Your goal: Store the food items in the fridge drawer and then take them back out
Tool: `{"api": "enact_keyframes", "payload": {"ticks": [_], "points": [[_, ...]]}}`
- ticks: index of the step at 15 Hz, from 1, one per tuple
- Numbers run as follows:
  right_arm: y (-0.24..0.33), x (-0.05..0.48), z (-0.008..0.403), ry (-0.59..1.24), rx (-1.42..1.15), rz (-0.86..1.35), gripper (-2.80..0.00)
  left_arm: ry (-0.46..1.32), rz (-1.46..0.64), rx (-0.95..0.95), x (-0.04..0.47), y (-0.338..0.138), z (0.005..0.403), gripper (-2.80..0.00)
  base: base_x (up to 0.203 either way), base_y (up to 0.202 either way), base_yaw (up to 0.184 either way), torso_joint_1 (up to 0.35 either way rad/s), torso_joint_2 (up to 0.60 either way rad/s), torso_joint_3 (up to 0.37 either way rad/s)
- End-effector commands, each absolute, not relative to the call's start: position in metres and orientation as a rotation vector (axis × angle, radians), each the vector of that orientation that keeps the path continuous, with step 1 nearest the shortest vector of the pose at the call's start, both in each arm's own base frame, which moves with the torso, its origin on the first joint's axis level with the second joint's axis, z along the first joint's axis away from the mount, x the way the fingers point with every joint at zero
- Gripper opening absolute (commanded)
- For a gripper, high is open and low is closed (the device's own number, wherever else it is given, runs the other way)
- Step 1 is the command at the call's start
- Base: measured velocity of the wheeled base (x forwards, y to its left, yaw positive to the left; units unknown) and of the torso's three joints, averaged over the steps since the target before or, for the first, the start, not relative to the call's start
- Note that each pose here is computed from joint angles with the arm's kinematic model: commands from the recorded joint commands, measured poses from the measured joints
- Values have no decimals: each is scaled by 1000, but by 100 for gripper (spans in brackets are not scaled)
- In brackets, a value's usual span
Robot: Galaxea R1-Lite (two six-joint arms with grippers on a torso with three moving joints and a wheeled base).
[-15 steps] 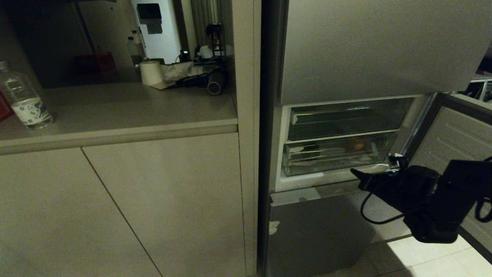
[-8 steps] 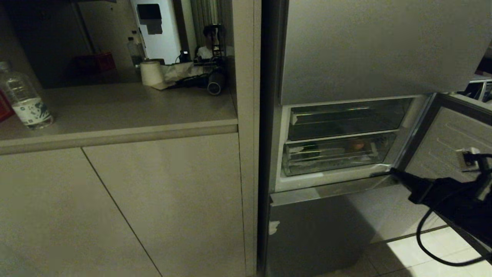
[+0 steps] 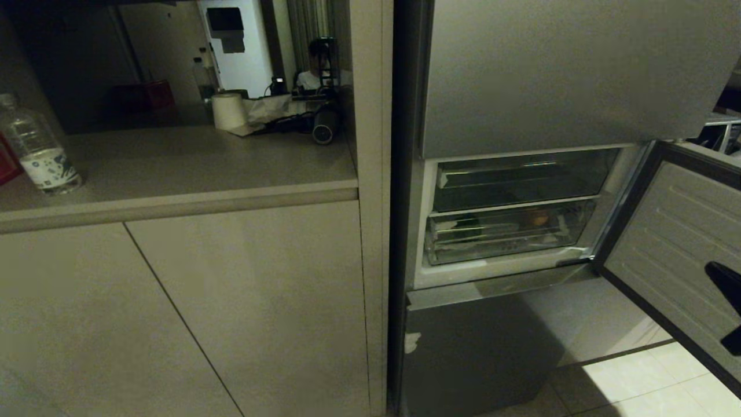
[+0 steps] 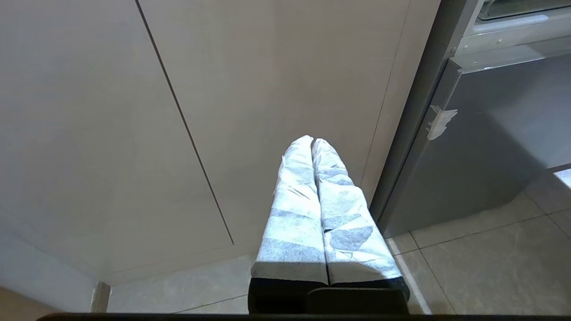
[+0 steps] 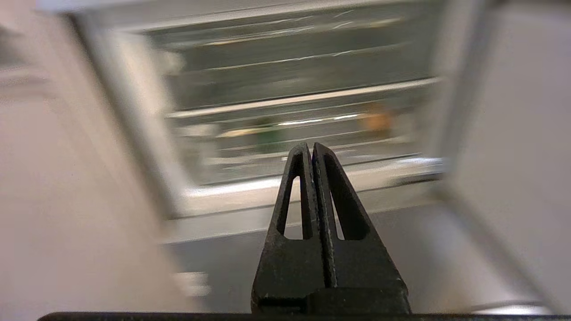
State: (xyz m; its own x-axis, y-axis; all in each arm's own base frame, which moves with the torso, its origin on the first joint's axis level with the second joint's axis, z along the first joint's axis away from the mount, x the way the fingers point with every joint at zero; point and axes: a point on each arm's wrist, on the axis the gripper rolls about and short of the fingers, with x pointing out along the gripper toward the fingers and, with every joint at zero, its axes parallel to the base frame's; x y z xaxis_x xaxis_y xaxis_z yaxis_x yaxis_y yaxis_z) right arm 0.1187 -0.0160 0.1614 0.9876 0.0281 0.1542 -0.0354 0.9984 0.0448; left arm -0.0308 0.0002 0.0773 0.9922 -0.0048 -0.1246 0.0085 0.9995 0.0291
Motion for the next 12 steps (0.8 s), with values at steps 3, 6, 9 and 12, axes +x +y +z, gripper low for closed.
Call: {"api": "enact_keyframes", "payload": {"ticks": [3,6,9,12], "points": [[-14,86,163,-212,-94,-32,-280,127,-5,29,-31,0,77,-280,0,0,0,0,0,0],[-12,79,164,-228,-155,-36,-280,127,-6,30,-31,0,77,-280,0,0,0,0,0,0],[-8,64,169,-305,-211,-37,-280,127,-6,30,-31,0,77,-280,0,0,0,0,0,0],[-4,41,176,-438,-241,-47,-280,127,-6,30,-31,0,77,-280,0,0,0,0,0,0]]}}
